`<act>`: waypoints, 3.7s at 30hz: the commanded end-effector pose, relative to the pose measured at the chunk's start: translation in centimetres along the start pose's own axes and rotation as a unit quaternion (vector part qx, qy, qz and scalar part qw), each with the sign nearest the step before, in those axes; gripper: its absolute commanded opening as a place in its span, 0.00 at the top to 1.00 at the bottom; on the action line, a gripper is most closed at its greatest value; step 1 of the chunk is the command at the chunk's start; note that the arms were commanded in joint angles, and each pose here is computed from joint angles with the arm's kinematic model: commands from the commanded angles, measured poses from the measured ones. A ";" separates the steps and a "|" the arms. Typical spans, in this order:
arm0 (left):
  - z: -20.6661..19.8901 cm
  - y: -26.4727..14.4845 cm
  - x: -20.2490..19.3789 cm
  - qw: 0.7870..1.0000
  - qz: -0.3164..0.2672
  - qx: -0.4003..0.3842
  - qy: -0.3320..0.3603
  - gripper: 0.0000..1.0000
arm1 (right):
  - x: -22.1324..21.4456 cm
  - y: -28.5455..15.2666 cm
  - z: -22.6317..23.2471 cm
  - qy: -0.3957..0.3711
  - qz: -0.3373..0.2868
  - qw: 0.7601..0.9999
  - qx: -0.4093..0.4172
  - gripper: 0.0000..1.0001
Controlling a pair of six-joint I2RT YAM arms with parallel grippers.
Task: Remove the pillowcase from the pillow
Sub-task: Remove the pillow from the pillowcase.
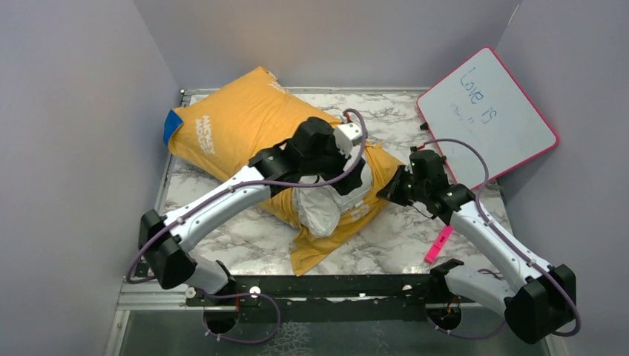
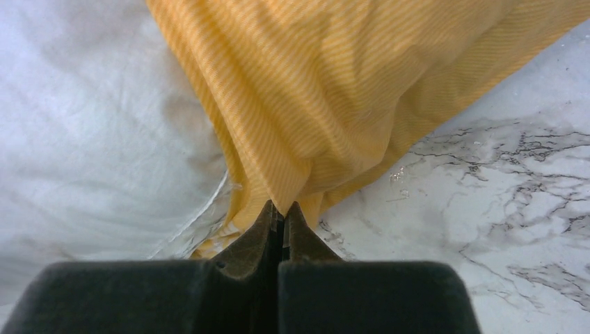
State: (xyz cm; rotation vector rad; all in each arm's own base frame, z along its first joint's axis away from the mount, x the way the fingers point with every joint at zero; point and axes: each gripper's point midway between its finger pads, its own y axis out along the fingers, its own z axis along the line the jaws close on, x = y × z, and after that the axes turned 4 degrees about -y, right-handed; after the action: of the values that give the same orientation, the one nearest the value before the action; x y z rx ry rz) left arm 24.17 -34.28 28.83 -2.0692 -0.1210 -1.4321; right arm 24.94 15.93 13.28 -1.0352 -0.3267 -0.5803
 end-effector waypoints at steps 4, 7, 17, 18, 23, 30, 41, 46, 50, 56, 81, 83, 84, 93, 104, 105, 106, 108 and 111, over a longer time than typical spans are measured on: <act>3.1 4.4 -7.2 0.987 0.120 0.056 0.096 0.09 | -0.9 -0.3 -1.3 0.047 -0.020 0.999 -0.009 1.00; 4.1 5.9 -8.3 0.978 0.150 0.069 0.126 0.05 | -2.0 0.4 -1.3 0.060 -0.002 0.998 0.000 1.00; 11.3 5.9 -19.2 0.893 0.305 0.273 0.186 0.41 | -2.5 1.0 -1.9 0.073 0.006 0.997 -0.014 1.00; 11.6 5.5 -19.6 0.890 0.305 0.286 0.180 0.50 | -2.5 1.0 -2.3 0.074 0.005 0.997 -0.023 1.00; 10.4 4.6 -18.4 0.915 0.256 0.278 0.142 1.00 | -2.3 1.0 -3.9 0.064 -0.003 0.996 -0.064 1.00; 8.5 2.2 -14.8 0.941 0.190 0.254 0.120 1.00 | -0.7 0.3 -8.3 0.066 -0.033 0.982 -0.172 1.00; 6.6 -1.2 -18.2 0.950 0.220 0.197 0.101 1.00 | 3.4 1.1 -4.4 0.013 0.002 0.998 -0.068 1.00; 5.6 -0.3 -17.4 0.958 0.211 0.178 0.079 1.00 | 3.5 -1.1 0.8 -0.026 0.015 0.997 0.066 0.88; 5.6 0.2 -17.5 0.957 0.217 0.177 0.080 1.00 | 5.3 -4.5 2.7 -0.053 -0.040 0.993 0.094 0.58; 4.7 0.4 -17.7 0.961 0.213 0.167 0.059 1.00 | 7.4 -5.9 4.9 -0.121 -0.058 0.982 0.130 0.38; 3.6 -0.8 -17.6 0.964 0.207 0.162 0.050 1.00 | 13.4 1.6 -6.2 -0.119 -0.050 0.967 -0.219 1.00; 4.0 -1.6 -17.6 0.963 0.200 0.174 0.050 1.00 | 13.3 2.3 -7.7 -0.097 -0.037 0.968 -0.228 0.99; 4.3 -2.0 -17.6 0.962 0.197 0.182 0.050 1.00 | 13.0 2.9 -8.0 -0.096 -0.028 0.969 -0.227 0.99; 4.3 -1.8 -16.9 0.962 0.192 0.189 0.047 1.00 | 7.0 5.7 -4.1 -0.087 0.077 0.991 -0.061 0.94; 4.0 0.0 -15.7 0.964 0.184 0.186 0.039 1.00 | 5.8 -2.2 2.3 -0.099 0.032 0.990 0.091 0.48; 3.9 0.0 -15.6 0.965 0.182 0.185 0.038 1.00 | 5.0 -2.6 3.0 -0.089 0.038 0.988 0.119 0.46; 3.9 0.1 -15.5 0.966 0.180 0.184 0.037 1.00 | 3.6 -2.7 3.5 -0.069 0.055 0.986 0.144 0.44; 3.7 0.2 -15.2 0.967 0.177 0.181 0.034 1.00 | 1.7 -3.1 4.7 -0.049 0.082 0.975 0.199 0.41; 3.5 0.3 -14.9 0.968 0.173 0.178 0.032 1.00 | 0.0 -2.9 4.9 -0.027 0.105 0.969 0.221 0.41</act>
State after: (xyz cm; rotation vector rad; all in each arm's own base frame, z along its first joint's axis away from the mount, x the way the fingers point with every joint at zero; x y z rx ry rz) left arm 21.53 -29.41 15.44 -1.6686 -0.0127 -1.2237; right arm 25.68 16.57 17.97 -0.8215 -0.4673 -0.3602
